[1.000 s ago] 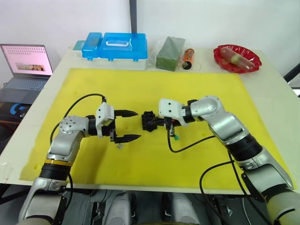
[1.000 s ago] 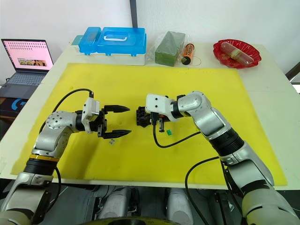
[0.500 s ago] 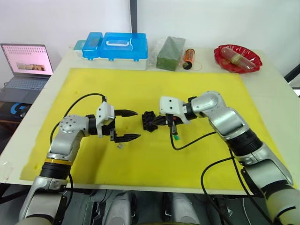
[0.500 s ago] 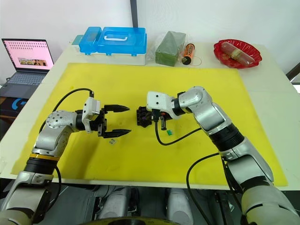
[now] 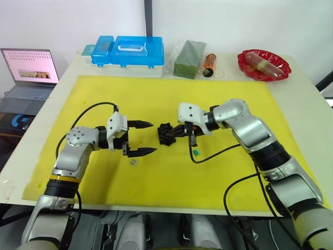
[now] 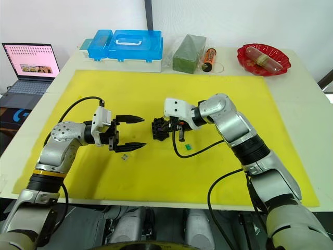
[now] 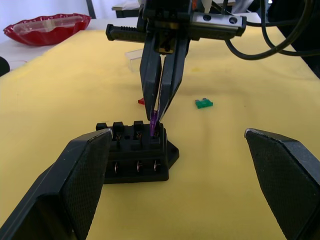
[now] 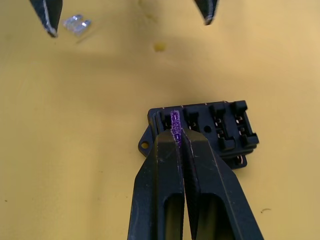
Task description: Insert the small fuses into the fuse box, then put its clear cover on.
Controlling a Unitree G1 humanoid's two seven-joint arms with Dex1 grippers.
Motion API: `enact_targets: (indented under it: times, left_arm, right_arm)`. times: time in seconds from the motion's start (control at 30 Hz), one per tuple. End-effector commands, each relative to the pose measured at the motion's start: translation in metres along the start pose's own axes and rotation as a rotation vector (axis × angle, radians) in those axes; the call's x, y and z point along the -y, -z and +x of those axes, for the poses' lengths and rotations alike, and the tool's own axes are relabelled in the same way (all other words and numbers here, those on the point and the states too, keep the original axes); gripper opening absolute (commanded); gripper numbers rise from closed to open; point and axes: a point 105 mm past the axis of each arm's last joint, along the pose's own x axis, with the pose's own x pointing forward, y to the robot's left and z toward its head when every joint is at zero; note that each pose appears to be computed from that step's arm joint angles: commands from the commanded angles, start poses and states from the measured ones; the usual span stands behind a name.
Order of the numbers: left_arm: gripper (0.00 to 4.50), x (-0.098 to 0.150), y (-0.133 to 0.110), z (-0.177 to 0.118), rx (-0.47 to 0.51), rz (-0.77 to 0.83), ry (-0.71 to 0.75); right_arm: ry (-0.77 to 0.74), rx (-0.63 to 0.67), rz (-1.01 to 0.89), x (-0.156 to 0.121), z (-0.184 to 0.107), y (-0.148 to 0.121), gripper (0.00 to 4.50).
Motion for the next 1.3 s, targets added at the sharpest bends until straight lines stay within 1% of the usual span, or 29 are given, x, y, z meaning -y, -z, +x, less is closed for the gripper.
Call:
enact_targets:
  times: [0.03,0.73,1.03,1.3]
  left_arm:
    - [4.46,-0.002,-0.011,0.003,0.009,0.043,0.008]
    - [4.46,-0.002,-0.007,0.001,-0.002,0.046,0.009]
    - [4.46,-0.002,-0.008,0.001,-0.002,0.048,0.009]
    - [4.46,-0.002,-0.007,0.000,-0.004,0.047,0.010]
  right_arm:
    - [0.020,0.035,-0.045,0.007,-0.008,-0.017,0.00]
    - [-0.020,0.000,-0.098,0.000,-0.001,-0.006,0.00]
    - [-0.017,-0.015,-0.107,0.001,0.003,-0.002,0.00]
    - [-0.046,-0.027,-0.110,-0.004,0.005,0.003,0.00]
